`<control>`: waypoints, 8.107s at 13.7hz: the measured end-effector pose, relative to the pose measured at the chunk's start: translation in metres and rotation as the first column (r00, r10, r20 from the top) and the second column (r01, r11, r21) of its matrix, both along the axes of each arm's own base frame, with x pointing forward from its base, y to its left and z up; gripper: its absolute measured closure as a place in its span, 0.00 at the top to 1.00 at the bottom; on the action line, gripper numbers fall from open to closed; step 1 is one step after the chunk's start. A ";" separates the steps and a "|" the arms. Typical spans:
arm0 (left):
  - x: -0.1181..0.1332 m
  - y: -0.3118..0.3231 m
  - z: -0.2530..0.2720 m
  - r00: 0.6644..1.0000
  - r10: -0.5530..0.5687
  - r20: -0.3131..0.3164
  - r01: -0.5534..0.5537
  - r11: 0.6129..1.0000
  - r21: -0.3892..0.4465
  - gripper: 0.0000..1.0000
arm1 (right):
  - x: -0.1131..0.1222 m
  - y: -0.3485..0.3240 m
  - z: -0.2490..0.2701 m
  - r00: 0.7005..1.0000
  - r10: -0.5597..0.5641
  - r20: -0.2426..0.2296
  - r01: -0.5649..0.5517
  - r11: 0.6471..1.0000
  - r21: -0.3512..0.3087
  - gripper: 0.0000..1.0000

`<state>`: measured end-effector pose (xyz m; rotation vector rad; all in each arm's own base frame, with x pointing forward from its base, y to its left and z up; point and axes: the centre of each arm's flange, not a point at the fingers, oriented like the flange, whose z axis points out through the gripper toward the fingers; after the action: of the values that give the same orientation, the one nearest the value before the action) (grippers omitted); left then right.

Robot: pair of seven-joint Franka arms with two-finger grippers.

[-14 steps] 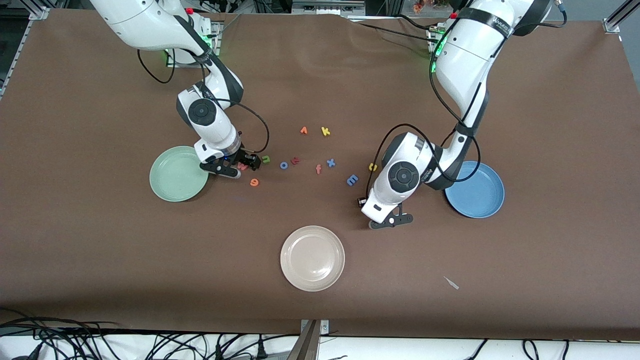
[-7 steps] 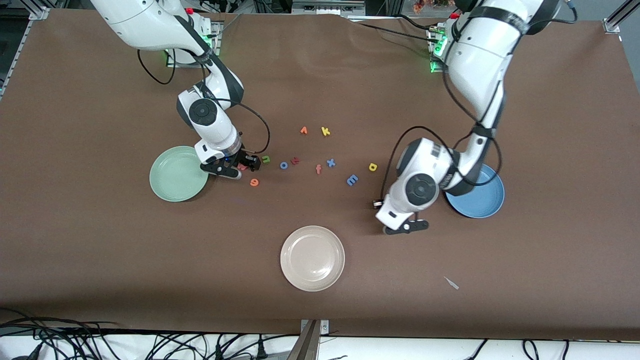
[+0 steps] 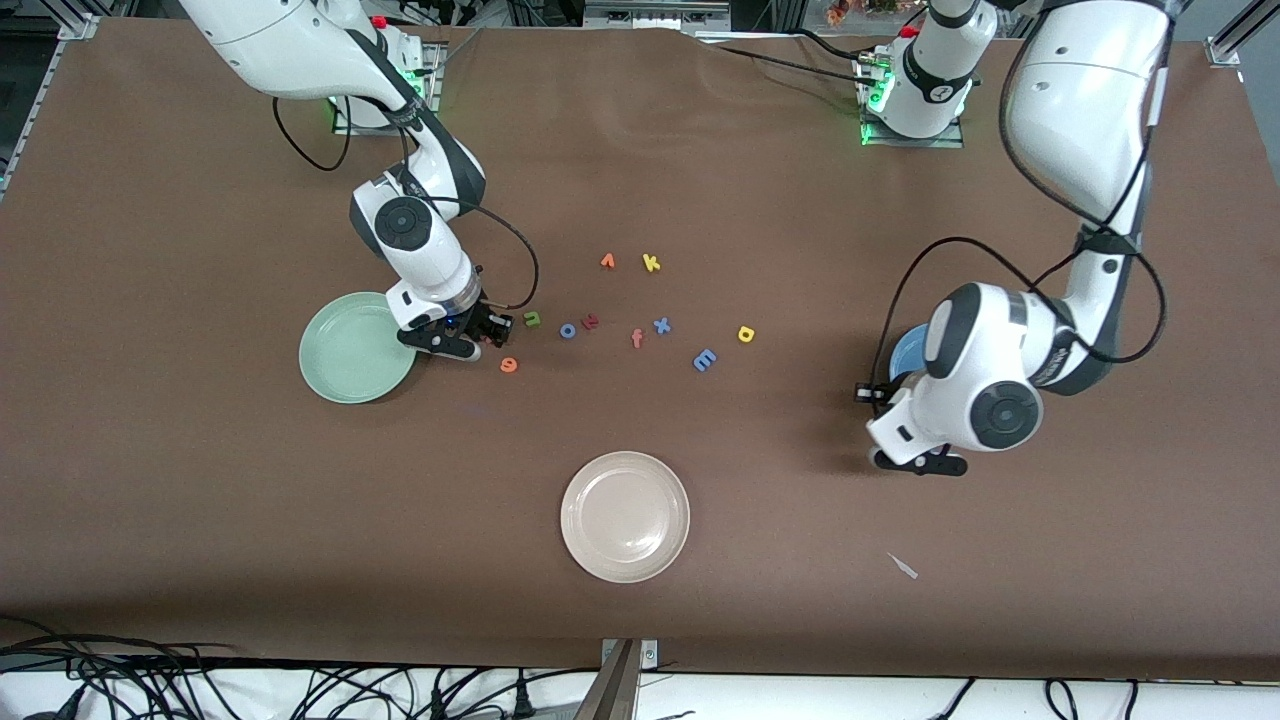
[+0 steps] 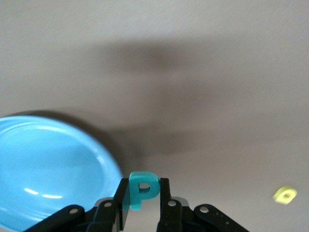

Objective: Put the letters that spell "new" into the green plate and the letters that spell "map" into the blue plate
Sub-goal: 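Release P onto the blue plate while the right gripper releases M onto green plate, then grasp yellow D with the left gripper while the right gripper grasps orange 6, then release D onto the blue plate while the right gripper releases 6 onto green, then grasp blue E with the left gripper while the right gripper grasps green U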

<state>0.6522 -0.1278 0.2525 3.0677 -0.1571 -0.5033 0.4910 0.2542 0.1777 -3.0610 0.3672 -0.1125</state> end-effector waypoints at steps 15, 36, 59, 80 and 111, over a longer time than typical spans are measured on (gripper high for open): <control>-0.078 0.046 -0.024 0.987 0.135 0.086 -0.140 0.988 0.062 0.80 | 0.051 -0.140 0.082 0.983 0.183 -0.036 -0.186 0.972 -0.145 0.38; -0.184 -0.210 -0.076 0.439 0.868 0.233 -0.896 0.441 0.048 0.97 | 0.047 0.047 0.031 0.997 -0.077 0.004 0.078 0.995 -0.064 0.75; -0.095 -0.124 -0.036 0.828 0.505 0.242 -0.560 0.740 0.372 0.28 | 0.046 0.048 0.001 0.997 -0.054 0.047 0.057 0.996 -0.075 0.31; -0.032 -0.087 -0.003 0.979 -0.144 0.143 0.155 0.986 -0.064 1.00 | -0.025 -0.062 0.080 0.997 0.058 0.051 -0.048 0.984 -0.171 0.80; -0.126 -0.288 -0.086 0.884 -0.362 0.296 0.367 0.929 0.042 0.88 | -0.039 0.086 -0.005 0.963 -0.269 0.033 0.270 0.961 -0.055 0.51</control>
<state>0.5261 -0.4154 0.1670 3.0834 -0.7542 -0.0323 0.4518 0.3402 0.1725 -3.0452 0.7917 -0.1762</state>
